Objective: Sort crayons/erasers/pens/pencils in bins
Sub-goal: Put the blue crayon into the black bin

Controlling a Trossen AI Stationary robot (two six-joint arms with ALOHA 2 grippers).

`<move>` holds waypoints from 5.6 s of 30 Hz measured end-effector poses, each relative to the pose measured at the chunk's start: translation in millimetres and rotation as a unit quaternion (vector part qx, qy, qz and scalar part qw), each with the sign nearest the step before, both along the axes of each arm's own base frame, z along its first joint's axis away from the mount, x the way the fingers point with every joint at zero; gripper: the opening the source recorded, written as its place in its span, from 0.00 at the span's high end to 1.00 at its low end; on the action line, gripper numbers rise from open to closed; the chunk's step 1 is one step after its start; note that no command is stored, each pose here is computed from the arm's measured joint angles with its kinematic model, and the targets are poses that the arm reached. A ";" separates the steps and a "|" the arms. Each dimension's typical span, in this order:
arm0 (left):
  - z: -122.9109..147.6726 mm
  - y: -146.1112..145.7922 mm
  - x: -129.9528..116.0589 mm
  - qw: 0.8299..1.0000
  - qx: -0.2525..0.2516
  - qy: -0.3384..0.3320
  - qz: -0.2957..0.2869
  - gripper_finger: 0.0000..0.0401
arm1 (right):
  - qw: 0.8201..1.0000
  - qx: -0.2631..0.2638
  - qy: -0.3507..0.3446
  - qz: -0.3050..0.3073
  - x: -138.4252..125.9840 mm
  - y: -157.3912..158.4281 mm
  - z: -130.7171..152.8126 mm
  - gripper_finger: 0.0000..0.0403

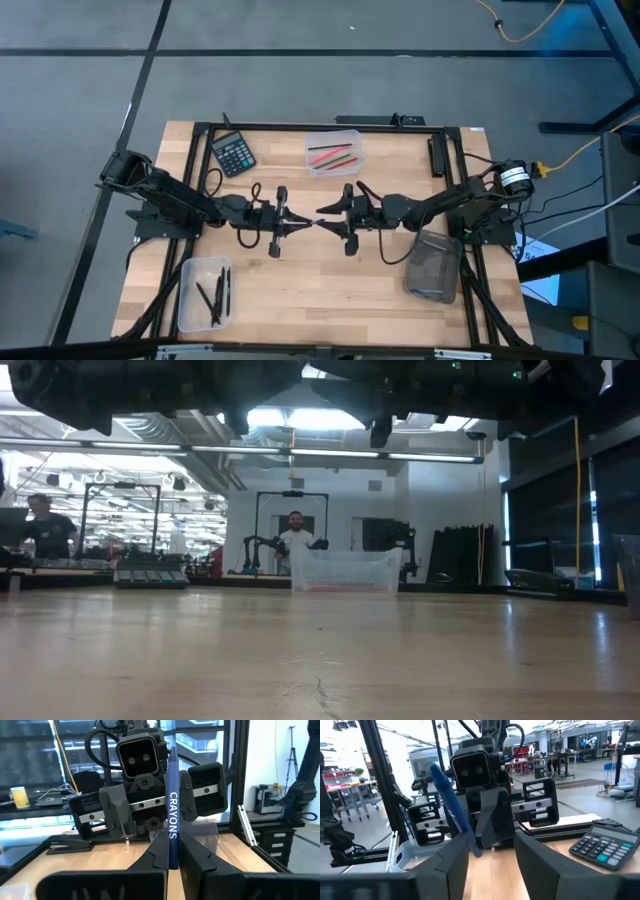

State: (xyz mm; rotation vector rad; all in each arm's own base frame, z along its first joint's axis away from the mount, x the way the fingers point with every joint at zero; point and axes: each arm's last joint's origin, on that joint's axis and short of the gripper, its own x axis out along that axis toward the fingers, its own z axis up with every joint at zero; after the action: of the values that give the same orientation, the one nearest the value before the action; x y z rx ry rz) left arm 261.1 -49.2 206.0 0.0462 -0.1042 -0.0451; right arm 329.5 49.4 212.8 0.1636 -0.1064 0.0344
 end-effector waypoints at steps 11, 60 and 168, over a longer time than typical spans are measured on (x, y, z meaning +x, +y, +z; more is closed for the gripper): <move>0.3 -2.1 -0.2 1.000 0.002 -0.003 -0.026 0.97 | 1.000 0.002 -0.007 -0.004 0.7 -1.3 2.6 0.71; -7.5 4.3 6.6 0.994 0.095 -0.019 -0.041 0.97 | 0.999 -0.035 -0.002 -0.033 1.9 -10.4 1.7 0.71; 8.6 120.2 2.3 0.977 -0.019 0.038 0.209 0.62 | 0.649 0.243 0.711 -0.114 -185.3 -3.2 9.4 0.86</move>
State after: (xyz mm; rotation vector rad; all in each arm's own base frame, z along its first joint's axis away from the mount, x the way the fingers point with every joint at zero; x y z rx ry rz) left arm 263.4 71.0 214.5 0.0281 -0.0181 0.3757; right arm 144.2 46.2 222.1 0.6797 1.4897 -0.3908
